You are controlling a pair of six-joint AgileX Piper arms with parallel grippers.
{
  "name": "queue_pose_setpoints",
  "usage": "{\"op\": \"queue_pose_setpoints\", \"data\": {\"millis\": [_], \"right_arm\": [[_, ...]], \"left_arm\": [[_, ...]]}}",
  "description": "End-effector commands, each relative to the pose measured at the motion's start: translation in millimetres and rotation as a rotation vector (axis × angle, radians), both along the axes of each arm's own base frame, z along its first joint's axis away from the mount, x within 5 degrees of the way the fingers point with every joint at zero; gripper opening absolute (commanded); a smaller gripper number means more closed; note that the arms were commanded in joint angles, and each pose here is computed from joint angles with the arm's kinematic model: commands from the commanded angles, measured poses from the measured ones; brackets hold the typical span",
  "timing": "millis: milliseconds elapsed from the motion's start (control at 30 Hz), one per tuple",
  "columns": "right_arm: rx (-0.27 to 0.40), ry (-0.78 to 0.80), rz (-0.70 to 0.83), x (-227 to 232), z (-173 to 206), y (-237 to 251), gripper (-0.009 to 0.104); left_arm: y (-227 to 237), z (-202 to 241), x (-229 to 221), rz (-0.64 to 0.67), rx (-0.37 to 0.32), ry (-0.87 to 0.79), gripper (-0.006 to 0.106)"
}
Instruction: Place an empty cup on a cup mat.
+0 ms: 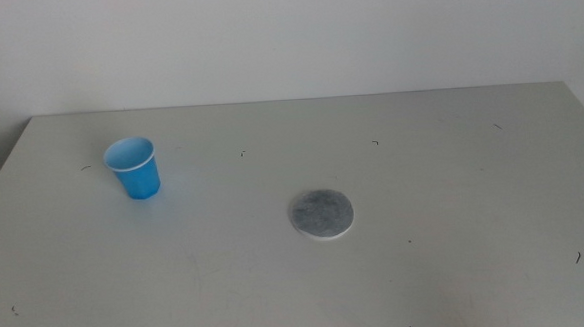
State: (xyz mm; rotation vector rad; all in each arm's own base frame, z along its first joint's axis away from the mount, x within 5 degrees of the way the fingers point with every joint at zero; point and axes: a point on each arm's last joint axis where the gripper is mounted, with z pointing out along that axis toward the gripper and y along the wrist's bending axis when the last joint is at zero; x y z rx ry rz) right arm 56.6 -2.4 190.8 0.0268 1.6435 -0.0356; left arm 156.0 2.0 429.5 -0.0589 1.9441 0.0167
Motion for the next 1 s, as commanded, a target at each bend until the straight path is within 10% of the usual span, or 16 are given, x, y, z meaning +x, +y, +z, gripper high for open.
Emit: {"op": "queue_pose_setpoints", "data": {"millis": [0,433,967], "right_arm": [[-0.023,-0.109,0.002,-2.2,11.1,0.2,0.094],[-0.023,-0.109,0.002,-2.2,11.1,0.2,0.094],[-0.023,-0.109,0.002,-2.2,11.1,0.2,0.094]], "left_arm": [[-1.7,30.1,15.3,-0.005,-0.013,-0.064,0.105],[-3.0,65.3,115.7,0.009,0.010,0.166,0.105],[-5.9,-16.9,213.8,0.008,0.022,0.464,0.105]]}}
